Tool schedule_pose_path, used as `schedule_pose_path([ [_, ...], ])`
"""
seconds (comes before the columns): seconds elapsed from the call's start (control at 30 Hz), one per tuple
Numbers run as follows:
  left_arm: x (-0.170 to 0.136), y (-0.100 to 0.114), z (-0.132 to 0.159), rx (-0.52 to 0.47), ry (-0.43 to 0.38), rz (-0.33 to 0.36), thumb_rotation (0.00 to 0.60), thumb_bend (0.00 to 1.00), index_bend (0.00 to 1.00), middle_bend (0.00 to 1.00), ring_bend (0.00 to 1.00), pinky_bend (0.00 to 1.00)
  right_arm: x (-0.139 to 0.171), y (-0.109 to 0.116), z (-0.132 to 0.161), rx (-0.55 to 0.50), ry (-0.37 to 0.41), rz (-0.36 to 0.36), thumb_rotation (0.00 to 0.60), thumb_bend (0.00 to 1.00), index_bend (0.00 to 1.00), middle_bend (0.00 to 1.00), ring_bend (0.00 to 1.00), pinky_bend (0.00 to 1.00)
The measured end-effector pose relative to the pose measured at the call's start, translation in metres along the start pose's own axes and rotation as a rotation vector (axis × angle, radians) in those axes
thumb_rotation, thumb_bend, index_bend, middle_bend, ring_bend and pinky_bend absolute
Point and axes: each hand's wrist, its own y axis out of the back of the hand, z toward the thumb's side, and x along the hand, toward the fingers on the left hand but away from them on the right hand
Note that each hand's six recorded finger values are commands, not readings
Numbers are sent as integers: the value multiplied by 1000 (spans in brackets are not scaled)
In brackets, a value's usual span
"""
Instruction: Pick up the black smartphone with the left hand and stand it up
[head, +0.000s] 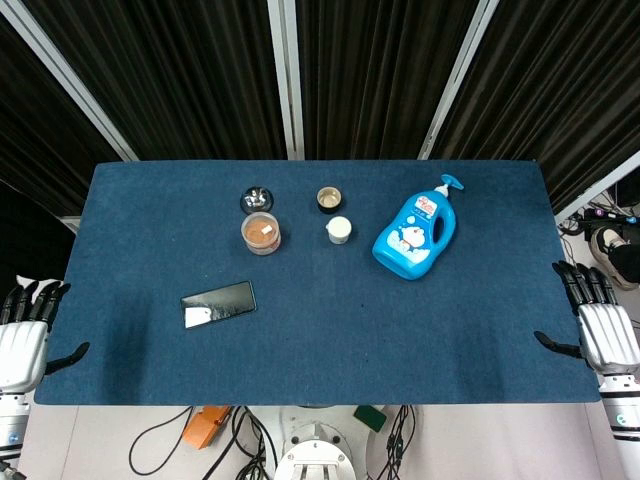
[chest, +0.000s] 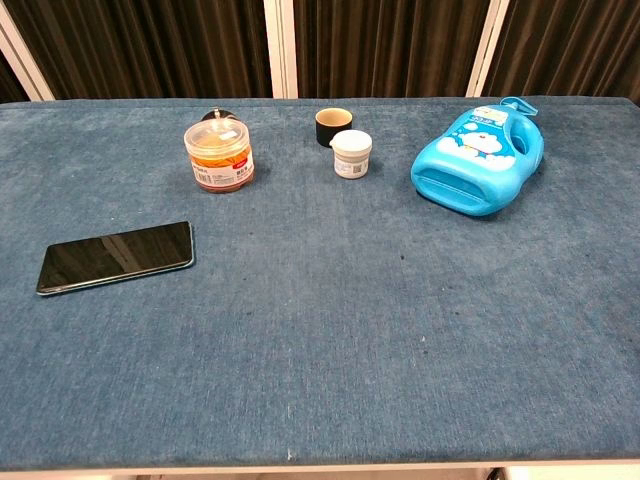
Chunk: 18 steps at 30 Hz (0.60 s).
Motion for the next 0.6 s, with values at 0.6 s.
schedule_pose_path([
  [0.6, 43, -17, 110, -64, -213, -73, 600, 112, 225, 102, 80, 14, -2, 20, -4, 17, 14, -54, 600, 229, 38, 118, 0, 65],
])
